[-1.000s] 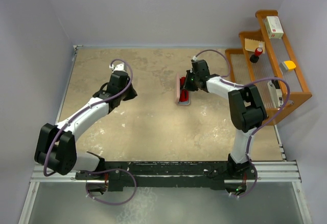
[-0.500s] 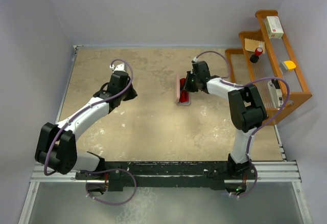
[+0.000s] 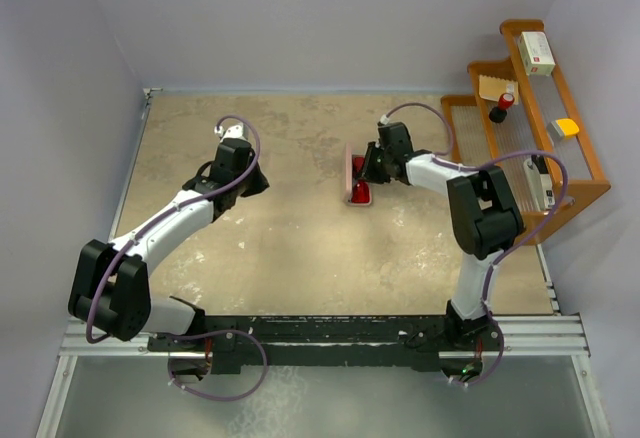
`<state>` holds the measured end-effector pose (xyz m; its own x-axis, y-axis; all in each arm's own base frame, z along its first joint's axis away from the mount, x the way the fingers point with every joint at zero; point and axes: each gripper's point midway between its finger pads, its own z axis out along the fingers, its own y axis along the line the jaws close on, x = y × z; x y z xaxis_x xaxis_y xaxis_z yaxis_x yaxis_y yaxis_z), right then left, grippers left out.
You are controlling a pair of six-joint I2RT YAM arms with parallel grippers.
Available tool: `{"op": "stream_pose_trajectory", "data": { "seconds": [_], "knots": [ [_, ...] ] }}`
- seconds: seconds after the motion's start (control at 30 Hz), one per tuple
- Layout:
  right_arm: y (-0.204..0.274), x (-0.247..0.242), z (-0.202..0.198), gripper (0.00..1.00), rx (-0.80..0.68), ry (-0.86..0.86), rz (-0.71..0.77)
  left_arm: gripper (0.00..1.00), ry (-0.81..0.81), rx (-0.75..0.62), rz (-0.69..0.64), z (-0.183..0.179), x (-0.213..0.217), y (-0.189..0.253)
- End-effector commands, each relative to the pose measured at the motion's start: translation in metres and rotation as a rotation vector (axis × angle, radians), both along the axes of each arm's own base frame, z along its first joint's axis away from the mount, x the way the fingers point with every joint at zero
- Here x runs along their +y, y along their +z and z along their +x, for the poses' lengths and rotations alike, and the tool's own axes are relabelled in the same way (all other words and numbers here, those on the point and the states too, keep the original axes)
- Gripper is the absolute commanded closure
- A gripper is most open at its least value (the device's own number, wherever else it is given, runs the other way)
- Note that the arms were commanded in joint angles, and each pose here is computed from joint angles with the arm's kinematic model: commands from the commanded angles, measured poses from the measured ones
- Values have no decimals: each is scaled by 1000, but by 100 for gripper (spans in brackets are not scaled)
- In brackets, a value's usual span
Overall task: Organize the sunglasses
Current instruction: Place the sunglasses in the sunglasses case.
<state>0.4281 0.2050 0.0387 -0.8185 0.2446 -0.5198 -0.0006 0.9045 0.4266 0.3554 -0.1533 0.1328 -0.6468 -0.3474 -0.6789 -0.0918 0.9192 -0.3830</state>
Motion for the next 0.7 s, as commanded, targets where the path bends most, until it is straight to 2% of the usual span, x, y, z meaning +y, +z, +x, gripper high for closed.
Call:
{"op": "stream_pose_trajectory", "data": {
  "seconds": [0.0, 0.23, 0.57, 0.67],
  "knots": [
    [3, -10, -15, 76, 27, 5, -48, 97, -7, -74, -51, 12, -10, 25],
    [11, -17, -16, 66, 0, -7, -73, 97, -10, -72, -51, 11, -10, 25],
    [44, -34, -19, 65, -97, -33, -126, 96, -23, -85, -52, 19, -15, 33],
    [41, -32, -23, 65, -76, -4, -128, 96, -27, -92, -58, 23, -19, 36]
  ]
}}
